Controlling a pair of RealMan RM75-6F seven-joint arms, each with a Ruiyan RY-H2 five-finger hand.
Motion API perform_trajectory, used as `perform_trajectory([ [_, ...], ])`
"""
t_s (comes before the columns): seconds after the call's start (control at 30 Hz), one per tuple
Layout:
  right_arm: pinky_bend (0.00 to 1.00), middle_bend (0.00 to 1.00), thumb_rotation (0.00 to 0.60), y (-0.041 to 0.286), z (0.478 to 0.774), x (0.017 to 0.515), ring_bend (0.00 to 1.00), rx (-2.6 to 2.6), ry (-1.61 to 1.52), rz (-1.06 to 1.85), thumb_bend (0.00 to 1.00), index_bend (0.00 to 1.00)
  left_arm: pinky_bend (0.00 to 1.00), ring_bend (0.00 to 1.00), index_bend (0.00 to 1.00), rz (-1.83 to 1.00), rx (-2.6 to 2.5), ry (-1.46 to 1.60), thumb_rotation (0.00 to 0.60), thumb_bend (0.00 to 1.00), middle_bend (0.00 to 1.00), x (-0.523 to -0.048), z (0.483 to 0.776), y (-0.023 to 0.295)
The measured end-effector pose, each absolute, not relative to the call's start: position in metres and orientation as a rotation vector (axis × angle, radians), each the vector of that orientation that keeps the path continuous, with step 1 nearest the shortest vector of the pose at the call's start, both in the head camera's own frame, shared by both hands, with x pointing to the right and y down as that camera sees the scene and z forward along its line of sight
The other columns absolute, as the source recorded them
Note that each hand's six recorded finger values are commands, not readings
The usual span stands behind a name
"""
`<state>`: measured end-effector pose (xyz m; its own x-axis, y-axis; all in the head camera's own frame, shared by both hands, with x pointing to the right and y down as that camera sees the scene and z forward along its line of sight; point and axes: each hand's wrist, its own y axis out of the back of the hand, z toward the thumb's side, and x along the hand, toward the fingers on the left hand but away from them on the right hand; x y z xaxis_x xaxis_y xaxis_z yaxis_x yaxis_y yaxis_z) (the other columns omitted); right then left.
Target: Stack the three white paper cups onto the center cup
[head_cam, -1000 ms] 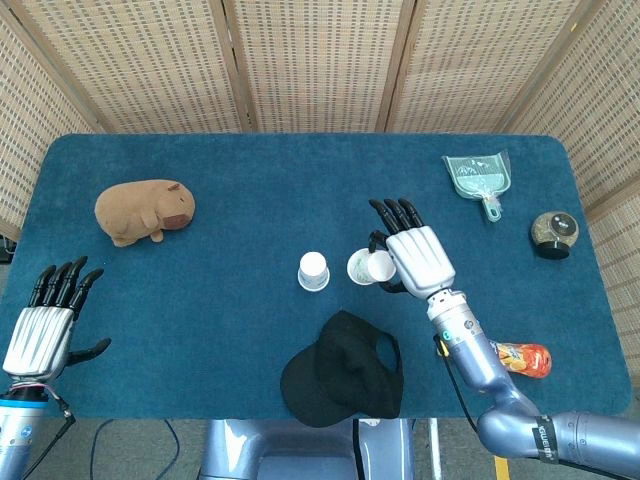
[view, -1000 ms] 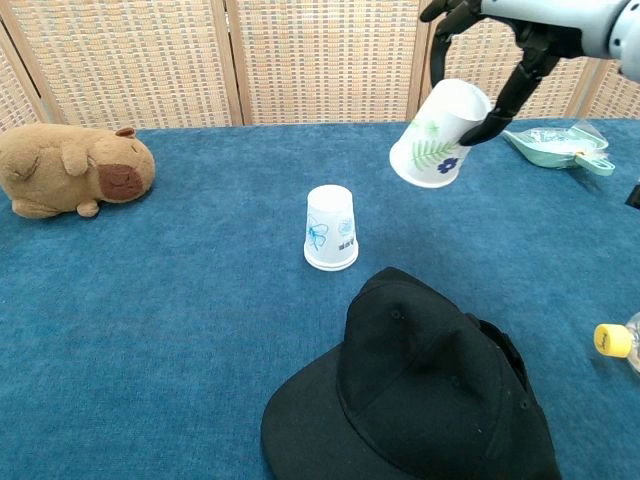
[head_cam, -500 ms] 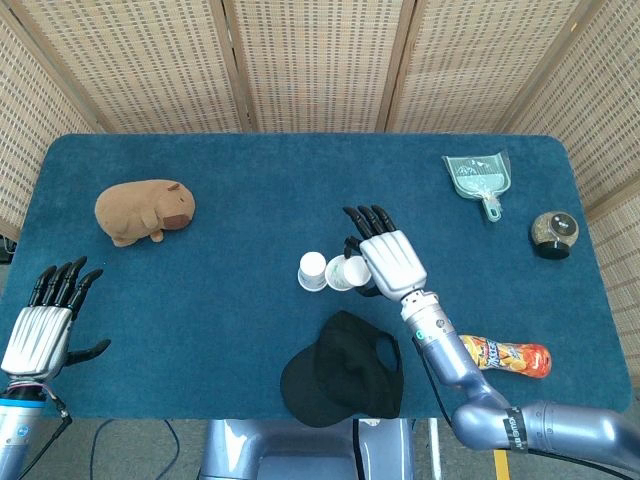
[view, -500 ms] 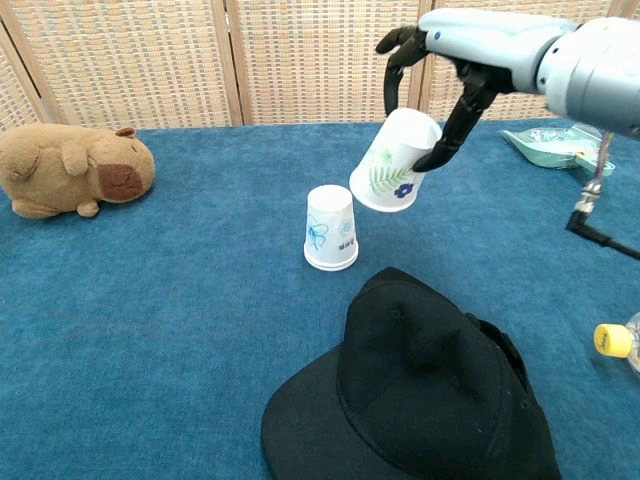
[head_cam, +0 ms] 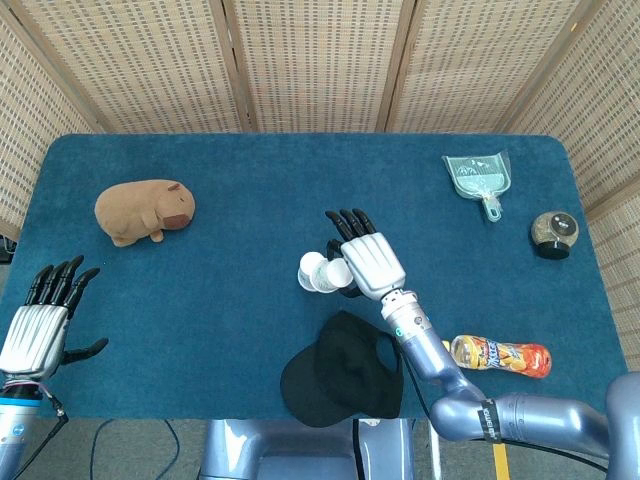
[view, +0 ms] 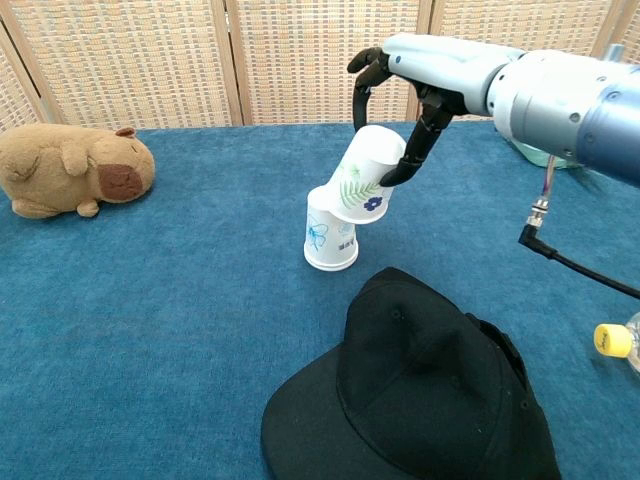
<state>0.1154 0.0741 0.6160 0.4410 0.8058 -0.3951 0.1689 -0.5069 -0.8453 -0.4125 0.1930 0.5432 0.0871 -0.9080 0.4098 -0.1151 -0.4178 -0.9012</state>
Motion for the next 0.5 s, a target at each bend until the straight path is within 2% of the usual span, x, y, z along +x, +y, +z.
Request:
perform_trajectory([
  [0.37,0.0,0.13,0.6,0.061,0.63,0.091,0.0,-1.949,-0.817,1.068,0.2,0.53,0.0,0.0,0.11,-1.408,-1.692,0.991,0.6,0.1,0.0,-0.408,0.55,0.195],
  [0.43,0.0,0.11,0.6,0.059,0.632,0.086,0.0,-1.945,-0.811,1.064,0.18,0.48,0.0,0.0,0.11,-1.414,-1.691,0.993,0.6,0.1,0.0,-0.409,0.551,0.195],
  [0.5,0.0,0.04,0.6,0.056,0.635,0.081,0.0,-1.943,-0.807,1.062,0.15,0.33,0.0,0.0,0.11,-1.416,-1.69,0.997,0.6,0.1,0.0,-0.409,0.552,0.194],
])
